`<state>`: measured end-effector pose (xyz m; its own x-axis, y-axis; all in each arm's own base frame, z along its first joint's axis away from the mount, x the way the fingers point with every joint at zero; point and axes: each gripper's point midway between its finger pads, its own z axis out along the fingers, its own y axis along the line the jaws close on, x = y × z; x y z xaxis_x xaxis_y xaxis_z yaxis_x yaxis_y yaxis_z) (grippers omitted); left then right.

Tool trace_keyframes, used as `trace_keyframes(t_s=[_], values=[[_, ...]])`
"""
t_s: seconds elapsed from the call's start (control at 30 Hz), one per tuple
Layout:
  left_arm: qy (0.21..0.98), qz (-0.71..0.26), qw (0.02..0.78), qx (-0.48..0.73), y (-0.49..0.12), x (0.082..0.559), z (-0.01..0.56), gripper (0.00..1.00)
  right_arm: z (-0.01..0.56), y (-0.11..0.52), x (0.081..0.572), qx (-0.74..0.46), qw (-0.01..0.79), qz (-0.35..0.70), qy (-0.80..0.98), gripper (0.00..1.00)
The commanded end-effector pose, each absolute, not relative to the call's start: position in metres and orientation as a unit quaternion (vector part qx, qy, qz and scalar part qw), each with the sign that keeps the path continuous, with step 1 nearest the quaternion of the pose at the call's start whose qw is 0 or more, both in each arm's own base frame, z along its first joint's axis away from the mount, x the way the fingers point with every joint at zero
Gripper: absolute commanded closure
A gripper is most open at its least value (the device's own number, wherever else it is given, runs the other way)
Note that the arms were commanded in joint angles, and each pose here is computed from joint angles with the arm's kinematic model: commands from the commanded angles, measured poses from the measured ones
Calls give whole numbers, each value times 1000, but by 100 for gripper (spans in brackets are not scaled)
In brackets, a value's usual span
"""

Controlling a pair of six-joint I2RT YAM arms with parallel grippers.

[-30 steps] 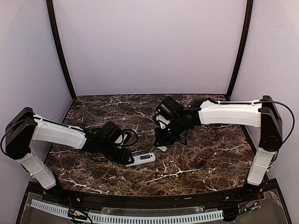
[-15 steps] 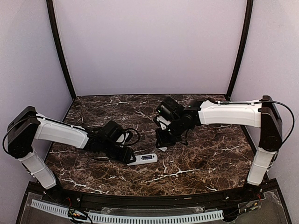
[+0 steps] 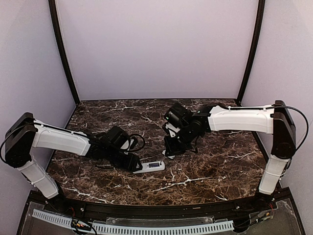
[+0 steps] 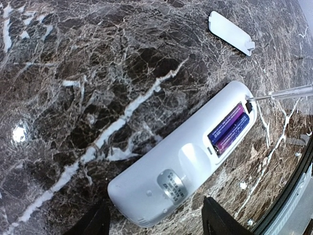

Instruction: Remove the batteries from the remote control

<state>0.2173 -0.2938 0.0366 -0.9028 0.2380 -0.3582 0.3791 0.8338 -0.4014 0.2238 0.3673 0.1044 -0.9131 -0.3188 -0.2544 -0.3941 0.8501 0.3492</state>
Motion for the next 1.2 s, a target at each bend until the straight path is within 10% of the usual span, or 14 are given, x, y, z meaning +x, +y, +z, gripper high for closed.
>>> trace_keyframes(t_s=[0.0, 1.17], values=[[950, -230, 133, 166, -290, 208, 36, 37, 110, 369, 223, -186, 98, 204, 956, 100], [950, -223, 134, 172, -299, 207, 26, 44, 102, 384, 224, -185, 89, 218, 954, 100]])
